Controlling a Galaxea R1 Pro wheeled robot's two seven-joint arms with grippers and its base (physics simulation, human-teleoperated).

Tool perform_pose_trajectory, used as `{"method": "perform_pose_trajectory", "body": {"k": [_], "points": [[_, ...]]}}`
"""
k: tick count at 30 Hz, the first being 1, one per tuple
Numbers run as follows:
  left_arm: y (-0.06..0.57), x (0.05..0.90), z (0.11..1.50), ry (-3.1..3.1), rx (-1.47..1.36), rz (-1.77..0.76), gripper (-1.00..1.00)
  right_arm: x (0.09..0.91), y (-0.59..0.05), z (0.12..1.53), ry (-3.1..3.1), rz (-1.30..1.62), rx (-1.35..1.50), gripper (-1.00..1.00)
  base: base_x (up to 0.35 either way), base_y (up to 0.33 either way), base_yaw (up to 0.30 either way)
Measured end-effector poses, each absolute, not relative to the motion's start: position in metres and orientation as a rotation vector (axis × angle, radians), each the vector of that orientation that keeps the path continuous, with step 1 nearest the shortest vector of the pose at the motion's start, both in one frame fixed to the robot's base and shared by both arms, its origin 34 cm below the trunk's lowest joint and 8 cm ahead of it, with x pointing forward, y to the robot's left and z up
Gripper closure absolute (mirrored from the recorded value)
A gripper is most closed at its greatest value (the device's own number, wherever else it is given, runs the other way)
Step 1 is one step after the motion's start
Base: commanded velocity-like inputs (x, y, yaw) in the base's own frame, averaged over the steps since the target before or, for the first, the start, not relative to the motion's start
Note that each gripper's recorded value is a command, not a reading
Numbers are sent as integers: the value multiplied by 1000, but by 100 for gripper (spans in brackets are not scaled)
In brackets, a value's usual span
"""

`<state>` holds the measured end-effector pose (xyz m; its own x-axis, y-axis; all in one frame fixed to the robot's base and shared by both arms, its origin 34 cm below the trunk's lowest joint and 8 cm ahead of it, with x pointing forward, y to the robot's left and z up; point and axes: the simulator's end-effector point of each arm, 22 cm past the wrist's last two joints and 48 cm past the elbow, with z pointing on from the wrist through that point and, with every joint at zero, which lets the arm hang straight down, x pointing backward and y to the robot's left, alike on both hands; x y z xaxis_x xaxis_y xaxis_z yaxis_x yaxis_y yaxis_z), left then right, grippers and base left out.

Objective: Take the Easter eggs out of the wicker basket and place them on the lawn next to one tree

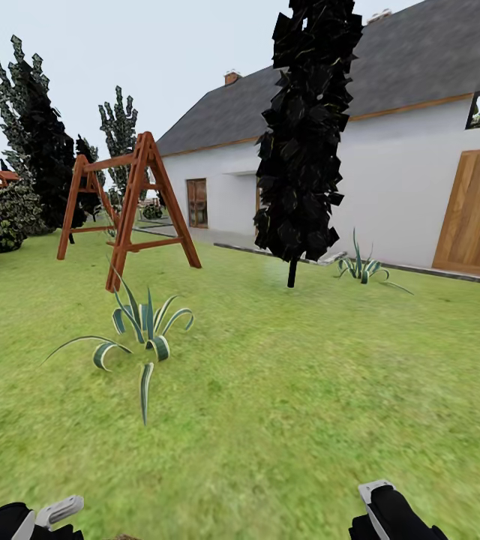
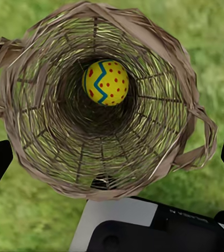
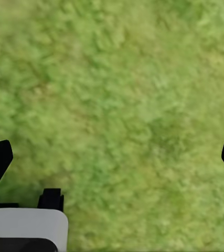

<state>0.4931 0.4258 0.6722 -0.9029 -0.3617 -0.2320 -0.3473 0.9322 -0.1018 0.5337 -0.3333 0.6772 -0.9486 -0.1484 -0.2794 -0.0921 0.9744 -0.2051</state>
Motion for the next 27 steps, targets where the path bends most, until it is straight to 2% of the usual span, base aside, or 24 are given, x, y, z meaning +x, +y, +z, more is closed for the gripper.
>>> {"method": "perform_pose_trajectory", "body": {"k": [27], "points": [[425,486,618,2876,-535,-76,-100,527,-332,622,2861,-272,-184,-100,0,0,0]]}}
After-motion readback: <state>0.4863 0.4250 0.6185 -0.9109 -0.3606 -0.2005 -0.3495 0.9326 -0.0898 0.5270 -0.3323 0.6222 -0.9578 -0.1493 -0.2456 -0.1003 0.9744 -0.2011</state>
